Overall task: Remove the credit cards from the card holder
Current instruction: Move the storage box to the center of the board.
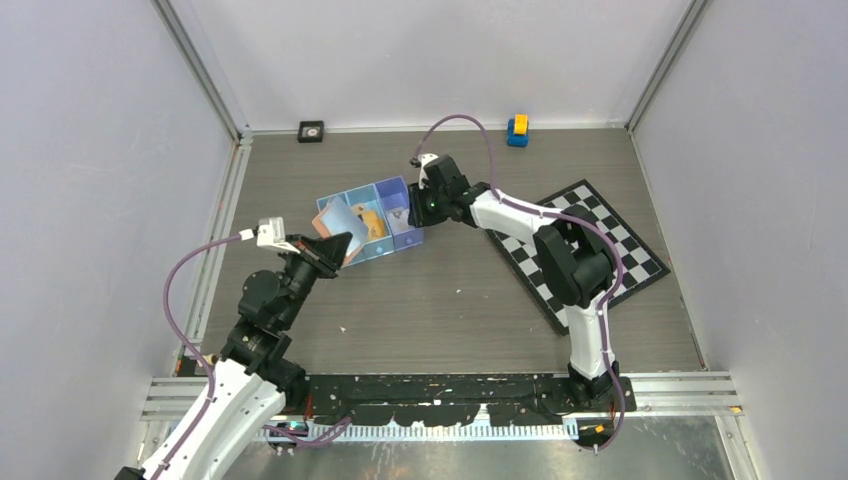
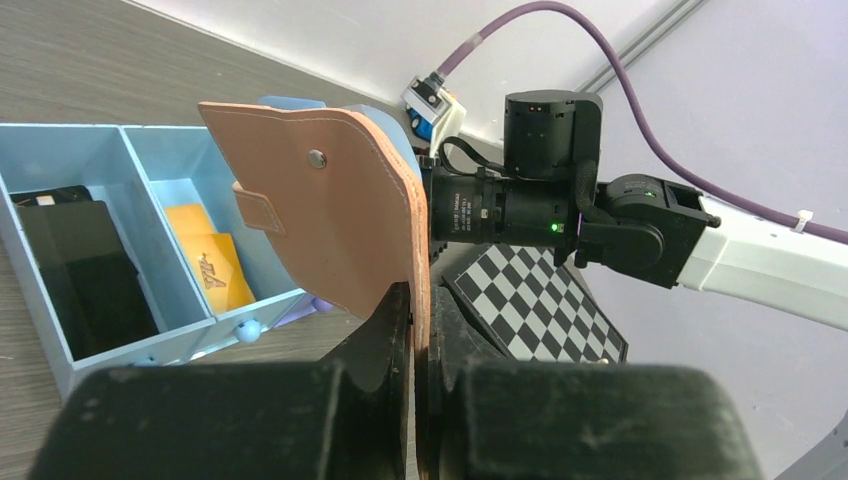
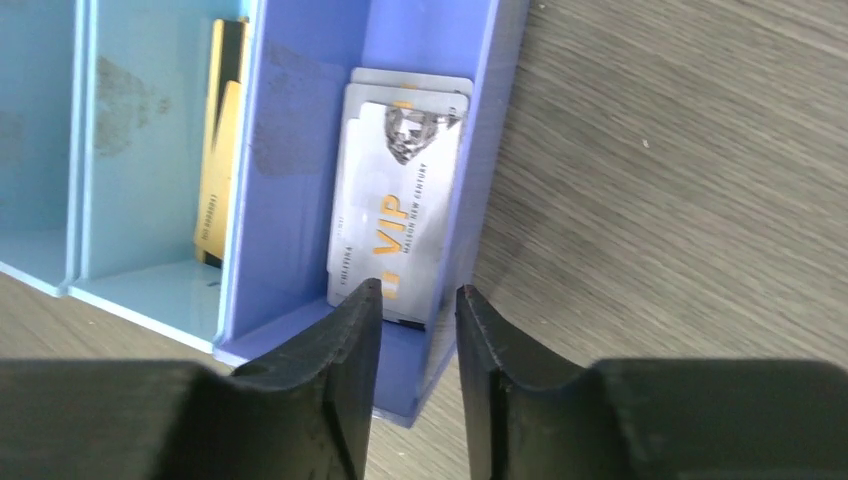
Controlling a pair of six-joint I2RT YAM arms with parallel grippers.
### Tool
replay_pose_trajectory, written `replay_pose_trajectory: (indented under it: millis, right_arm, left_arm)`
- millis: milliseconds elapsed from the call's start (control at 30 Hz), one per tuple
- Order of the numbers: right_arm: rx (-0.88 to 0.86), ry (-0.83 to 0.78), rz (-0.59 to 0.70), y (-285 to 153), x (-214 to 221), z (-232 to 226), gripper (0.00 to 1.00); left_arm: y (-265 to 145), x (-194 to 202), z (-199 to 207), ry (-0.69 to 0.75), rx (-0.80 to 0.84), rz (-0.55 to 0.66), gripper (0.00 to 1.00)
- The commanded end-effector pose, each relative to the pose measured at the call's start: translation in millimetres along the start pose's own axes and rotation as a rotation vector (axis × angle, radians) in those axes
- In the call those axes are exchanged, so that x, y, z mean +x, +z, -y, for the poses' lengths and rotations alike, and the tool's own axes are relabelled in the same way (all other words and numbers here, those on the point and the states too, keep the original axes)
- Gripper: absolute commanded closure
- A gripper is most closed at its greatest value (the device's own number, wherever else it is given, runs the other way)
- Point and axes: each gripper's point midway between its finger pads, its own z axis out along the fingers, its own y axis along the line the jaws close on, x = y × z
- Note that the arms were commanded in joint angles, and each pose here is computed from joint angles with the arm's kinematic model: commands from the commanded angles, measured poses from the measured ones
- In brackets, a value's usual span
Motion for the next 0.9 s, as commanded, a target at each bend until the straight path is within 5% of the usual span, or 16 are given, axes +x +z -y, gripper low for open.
replay_pose_trajectory:
  millis: [0,333,667,867]
  right_arm:
    - [-0.037,0.03,0.153,-25.6,-50.8,-22.2,0.55]
    - [-0.003,0.2,0.293,-113.8,-67.2,-9.9,0.18]
    - [-0.237,0.379,0.37,-154.0,-24.5,-29.6,0.13]
    - [-0.539,0.578,0.491,-170.6,-39.8,-26.0,0.13]
  left_arm:
    - [2.8,-22.2,28.0,-0.004,0.109,0.063,1.0]
    - [21.2,8.3,53.7,0.001,0.255,-0.106,1.0]
    - [25.8,27.2,85.1,-0.035,0.484,-0.169,1.0]
    - [23.0,28.6,101.2,-0.077,0.609,-0.158,1.0]
